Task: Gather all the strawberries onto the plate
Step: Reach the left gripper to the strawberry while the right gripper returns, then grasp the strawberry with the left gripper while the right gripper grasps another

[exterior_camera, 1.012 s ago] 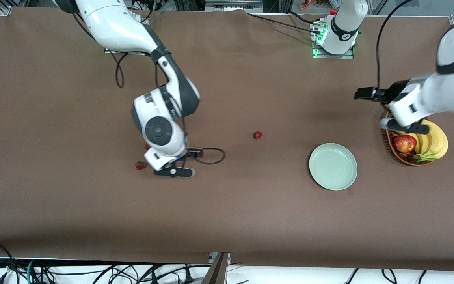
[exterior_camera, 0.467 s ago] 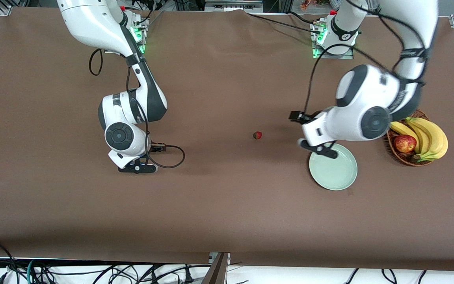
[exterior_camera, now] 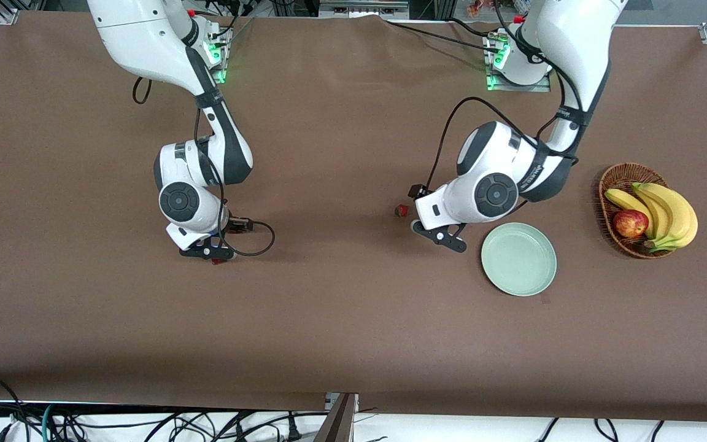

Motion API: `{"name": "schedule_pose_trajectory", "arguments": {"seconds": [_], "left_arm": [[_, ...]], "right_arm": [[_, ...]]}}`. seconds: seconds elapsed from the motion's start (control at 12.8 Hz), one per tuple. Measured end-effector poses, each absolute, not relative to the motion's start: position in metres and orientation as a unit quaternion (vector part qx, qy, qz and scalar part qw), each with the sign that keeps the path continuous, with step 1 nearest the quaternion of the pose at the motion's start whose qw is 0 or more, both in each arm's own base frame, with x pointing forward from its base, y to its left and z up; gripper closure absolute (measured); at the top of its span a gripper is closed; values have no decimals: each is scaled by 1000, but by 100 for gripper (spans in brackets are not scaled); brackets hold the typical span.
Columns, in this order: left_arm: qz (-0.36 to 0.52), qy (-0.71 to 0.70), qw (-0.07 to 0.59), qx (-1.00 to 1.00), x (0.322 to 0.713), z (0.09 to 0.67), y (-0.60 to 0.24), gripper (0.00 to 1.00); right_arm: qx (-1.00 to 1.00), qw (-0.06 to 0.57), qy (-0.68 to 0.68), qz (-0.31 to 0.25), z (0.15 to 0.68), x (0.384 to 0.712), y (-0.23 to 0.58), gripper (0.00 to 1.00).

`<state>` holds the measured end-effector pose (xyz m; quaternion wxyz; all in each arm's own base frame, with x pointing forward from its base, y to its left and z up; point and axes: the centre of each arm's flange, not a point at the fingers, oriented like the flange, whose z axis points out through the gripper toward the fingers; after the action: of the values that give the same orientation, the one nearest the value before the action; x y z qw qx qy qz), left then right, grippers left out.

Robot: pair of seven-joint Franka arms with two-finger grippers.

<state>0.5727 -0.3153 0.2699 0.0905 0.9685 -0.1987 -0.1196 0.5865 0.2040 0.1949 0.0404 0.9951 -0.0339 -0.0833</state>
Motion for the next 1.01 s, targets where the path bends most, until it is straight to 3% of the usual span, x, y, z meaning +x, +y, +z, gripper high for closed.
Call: {"name": "schedule_pose_trajectory", "arguments": {"seconds": [0.39,0.62,0.78,0.86,1.01], "left_arm": [[-94,-156,71,981,514,210,-372,0],[-57,-178,-15,982,490,194,-399,0],[-43,-177,-37,983,491,193,-398,0],[-42,-177,-40,983,492,193,-396,0],[-34,-178,-36,983,494,193,-397,0]], "right_arm": [[996,32,-43,-77,188,583,201,33],[996,32,-45,-73,183,579,198,39],[996,32,-45,-72,183,579,198,62],[996,31,-46,-71,185,580,198,67],[996,30,-46,-68,187,581,197,67]]}}
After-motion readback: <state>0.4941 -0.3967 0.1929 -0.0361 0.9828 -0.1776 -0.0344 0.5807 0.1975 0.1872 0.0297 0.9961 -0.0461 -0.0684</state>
